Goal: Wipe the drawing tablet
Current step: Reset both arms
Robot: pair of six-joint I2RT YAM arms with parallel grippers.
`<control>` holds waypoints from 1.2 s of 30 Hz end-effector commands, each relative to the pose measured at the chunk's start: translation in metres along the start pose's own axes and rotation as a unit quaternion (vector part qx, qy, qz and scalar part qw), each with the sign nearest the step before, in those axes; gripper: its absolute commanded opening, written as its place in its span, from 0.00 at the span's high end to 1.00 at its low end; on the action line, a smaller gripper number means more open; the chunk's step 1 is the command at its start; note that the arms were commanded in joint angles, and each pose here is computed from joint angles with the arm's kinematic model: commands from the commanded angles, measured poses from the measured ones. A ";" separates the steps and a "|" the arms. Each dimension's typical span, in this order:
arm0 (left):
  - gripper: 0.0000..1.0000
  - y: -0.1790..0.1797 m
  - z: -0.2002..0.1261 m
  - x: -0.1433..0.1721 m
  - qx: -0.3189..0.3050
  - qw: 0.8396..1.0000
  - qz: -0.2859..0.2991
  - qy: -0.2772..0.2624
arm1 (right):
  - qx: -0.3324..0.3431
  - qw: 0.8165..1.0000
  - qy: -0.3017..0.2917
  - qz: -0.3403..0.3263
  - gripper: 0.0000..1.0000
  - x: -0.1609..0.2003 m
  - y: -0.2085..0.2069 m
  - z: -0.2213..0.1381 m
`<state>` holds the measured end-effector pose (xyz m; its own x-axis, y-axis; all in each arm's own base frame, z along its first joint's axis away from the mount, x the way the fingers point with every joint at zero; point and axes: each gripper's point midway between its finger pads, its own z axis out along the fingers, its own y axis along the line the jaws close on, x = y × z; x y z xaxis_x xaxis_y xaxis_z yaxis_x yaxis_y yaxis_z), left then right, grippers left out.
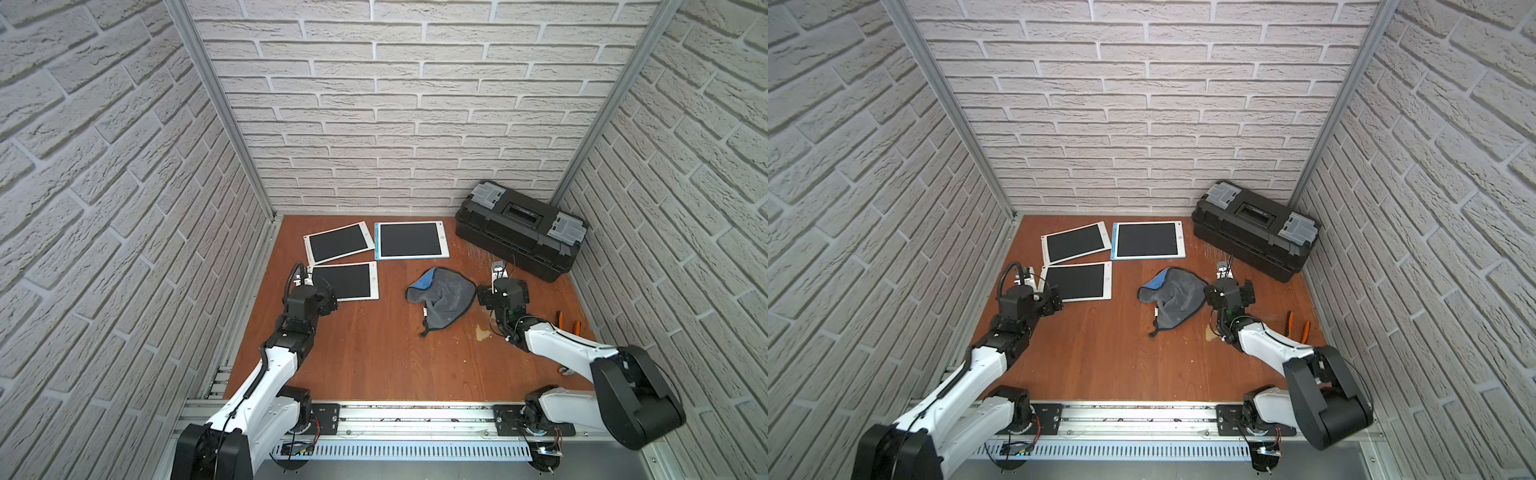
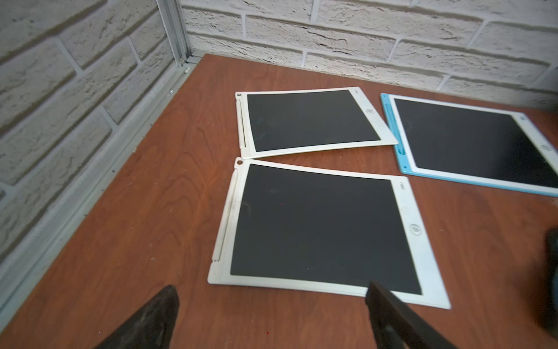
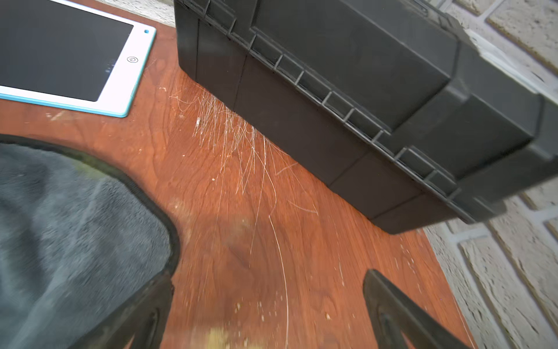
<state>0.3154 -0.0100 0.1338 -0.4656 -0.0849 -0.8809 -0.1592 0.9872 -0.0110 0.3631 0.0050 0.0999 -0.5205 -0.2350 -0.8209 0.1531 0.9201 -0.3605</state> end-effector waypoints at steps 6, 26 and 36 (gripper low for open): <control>0.02 0.019 0.024 -0.029 -0.068 0.990 0.056 -0.108 | 0.064 0.996 -0.024 0.061 0.04 -0.021 -0.027 0.033; 0.02 0.029 0.064 -0.003 -0.016 0.987 0.064 -0.149 | 0.015 0.987 -0.066 0.146 0.00 0.000 -0.043 0.029; 0.02 0.016 0.078 0.001 0.026 0.989 0.083 -0.119 | -0.053 0.990 -0.070 0.114 0.00 -0.005 -0.020 0.032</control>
<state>0.3665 0.0208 0.0690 -0.3497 0.0933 -0.9322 -0.0779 0.9887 0.1281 0.3819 -0.0334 0.0908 -0.3953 -0.0339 -0.9179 0.2230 0.9659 -0.1317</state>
